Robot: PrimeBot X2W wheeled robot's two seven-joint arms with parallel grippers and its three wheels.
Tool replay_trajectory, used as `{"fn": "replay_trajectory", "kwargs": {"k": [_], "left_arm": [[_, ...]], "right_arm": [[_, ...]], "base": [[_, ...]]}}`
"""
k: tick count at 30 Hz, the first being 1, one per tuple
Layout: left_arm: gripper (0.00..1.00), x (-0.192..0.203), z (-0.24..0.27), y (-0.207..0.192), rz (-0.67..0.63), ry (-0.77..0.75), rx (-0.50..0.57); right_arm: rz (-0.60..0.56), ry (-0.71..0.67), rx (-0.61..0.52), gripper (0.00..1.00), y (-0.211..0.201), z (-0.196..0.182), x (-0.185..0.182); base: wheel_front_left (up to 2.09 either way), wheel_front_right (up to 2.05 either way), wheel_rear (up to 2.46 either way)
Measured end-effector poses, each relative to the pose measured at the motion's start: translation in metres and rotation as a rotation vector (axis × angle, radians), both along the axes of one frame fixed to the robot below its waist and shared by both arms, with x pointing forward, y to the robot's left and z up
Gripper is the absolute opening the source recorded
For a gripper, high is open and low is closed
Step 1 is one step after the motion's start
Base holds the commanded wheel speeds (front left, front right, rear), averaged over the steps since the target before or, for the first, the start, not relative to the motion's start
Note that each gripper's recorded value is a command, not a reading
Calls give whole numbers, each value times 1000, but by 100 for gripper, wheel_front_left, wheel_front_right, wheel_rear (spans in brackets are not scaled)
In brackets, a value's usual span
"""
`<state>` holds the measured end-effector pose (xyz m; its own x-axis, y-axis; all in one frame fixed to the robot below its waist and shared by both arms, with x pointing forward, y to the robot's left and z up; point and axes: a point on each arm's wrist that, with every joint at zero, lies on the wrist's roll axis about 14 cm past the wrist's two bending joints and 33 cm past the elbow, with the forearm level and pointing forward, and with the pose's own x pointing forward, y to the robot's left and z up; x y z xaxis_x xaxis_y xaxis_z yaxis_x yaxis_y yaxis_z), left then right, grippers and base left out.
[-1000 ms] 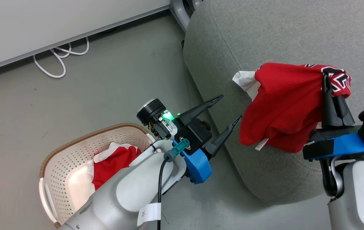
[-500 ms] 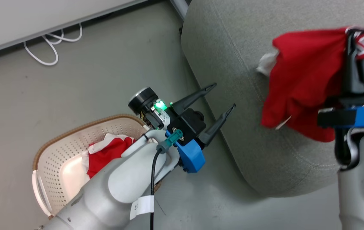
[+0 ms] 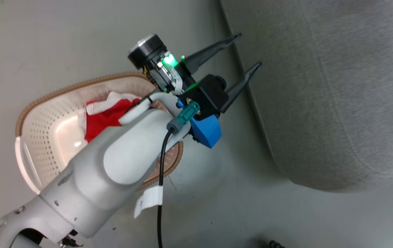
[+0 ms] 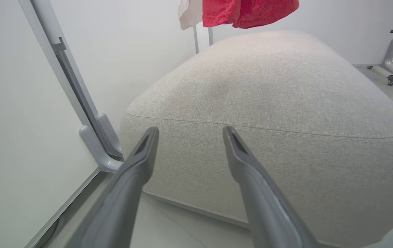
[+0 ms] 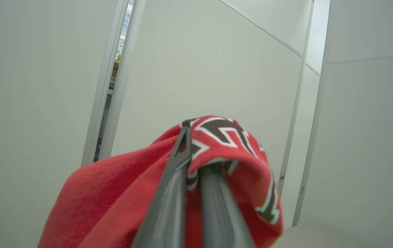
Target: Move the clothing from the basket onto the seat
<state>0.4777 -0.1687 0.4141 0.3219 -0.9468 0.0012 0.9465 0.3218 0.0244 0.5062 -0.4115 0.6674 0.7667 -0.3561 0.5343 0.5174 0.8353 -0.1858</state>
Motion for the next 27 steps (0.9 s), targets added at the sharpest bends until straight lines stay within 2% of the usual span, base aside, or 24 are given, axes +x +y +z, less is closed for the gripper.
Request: {"fn": "replay_trajectory", "kwargs": {"k": [2, 5, 12, 16, 21, 24, 25, 26, 27], "left_arm": [[100, 8, -13, 4, 9, 11, 5], [100, 15, -35, 8, 18, 39, 12], [100, 19, -74, 18, 33, 99, 31], [100, 19, -79, 21, 38, 106, 37], [100, 19, -79, 22, 40, 107, 37], [100, 21, -79, 23, 47, 104, 40], [100, 21, -78, 23, 47, 103, 41], [100, 21, -77, 24, 47, 100, 41], [100, 21, -76, 24, 48, 97, 41]], "right_arm": [[-23, 5, -24, 0, -11, -1, 10], [-56, 69, -40, 0, -28, -22, 25], [-101, 307, 52, 0, -49, -124, 46], [-134, 442, 159, 0, -56, -186, 32], [-160, 571, 262, 0, -53, -242, 8], [-163, 599, 297, 0, -49, -257, 2], [-165, 595, 298, 44, -50, -255, 1], [-170, 585, 301, 100, -51, -253, -1], [-173, 575, 305, 100, -51, -250, -2]], "base": [[0, 0, 0], [0, 0, 0], [0, 0, 0], [0, 0, 0], [0, 0, 0], [0, 0, 0], [0, 0, 0], [0, 0, 0], [0, 0, 0]]}}
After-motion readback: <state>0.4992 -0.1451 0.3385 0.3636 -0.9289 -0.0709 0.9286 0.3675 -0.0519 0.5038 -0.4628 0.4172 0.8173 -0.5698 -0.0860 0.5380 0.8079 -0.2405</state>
